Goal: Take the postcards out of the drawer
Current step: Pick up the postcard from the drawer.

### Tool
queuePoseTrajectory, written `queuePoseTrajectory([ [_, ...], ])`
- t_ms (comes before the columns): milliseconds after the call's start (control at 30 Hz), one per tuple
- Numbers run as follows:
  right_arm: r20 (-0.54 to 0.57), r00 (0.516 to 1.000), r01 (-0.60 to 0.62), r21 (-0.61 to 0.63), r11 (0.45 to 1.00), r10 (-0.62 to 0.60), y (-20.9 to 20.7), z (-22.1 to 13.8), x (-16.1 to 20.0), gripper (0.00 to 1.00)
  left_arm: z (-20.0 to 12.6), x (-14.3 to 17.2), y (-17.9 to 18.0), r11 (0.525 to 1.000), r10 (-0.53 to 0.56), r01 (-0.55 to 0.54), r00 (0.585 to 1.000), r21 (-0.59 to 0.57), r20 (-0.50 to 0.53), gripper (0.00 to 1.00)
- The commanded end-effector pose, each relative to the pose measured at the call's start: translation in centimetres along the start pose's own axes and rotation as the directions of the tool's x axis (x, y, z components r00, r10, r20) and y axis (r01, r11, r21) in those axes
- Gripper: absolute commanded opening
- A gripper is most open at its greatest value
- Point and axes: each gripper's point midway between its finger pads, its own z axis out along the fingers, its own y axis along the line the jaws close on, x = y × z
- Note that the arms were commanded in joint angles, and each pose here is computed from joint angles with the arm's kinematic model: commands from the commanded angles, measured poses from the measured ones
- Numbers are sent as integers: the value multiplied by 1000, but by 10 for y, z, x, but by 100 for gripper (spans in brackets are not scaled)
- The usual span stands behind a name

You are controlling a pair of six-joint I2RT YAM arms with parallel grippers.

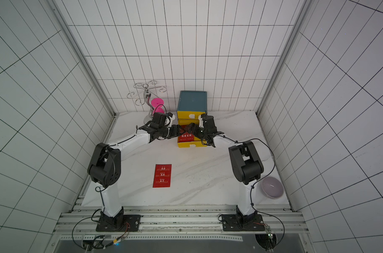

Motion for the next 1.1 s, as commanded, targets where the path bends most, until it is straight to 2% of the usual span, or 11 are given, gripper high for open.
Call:
queuePoseTrajectory([
  [0, 42, 999, 27, -81, 996, -23, 22, -12, -8, 82, 9, 5, -6, 1000, 16, -16, 999, 25, -29, 70],
  [133, 71, 997, 40, -103, 994, -33, 27, -17, -11, 81, 9, 4, -6, 1000, 18, -17, 999, 25, -28, 70],
  [367, 50, 999, 5, -67, 998, -2, 17, -13, -9, 71, 8, 3, -7, 1000, 18, -17, 1000, 25, -23, 70],
  [733, 39, 999, -34, -8, 999, 35, -2, -8, -5, 39, 2, -3, -6, 1000, 8, -8, 1000, 28, -10, 71],
  [1067, 47, 998, -50, 8, 999, 50, -8, -9, -7, 1, -6, -10, -10, 999, 7, -8, 1000, 37, 10, 71],
])
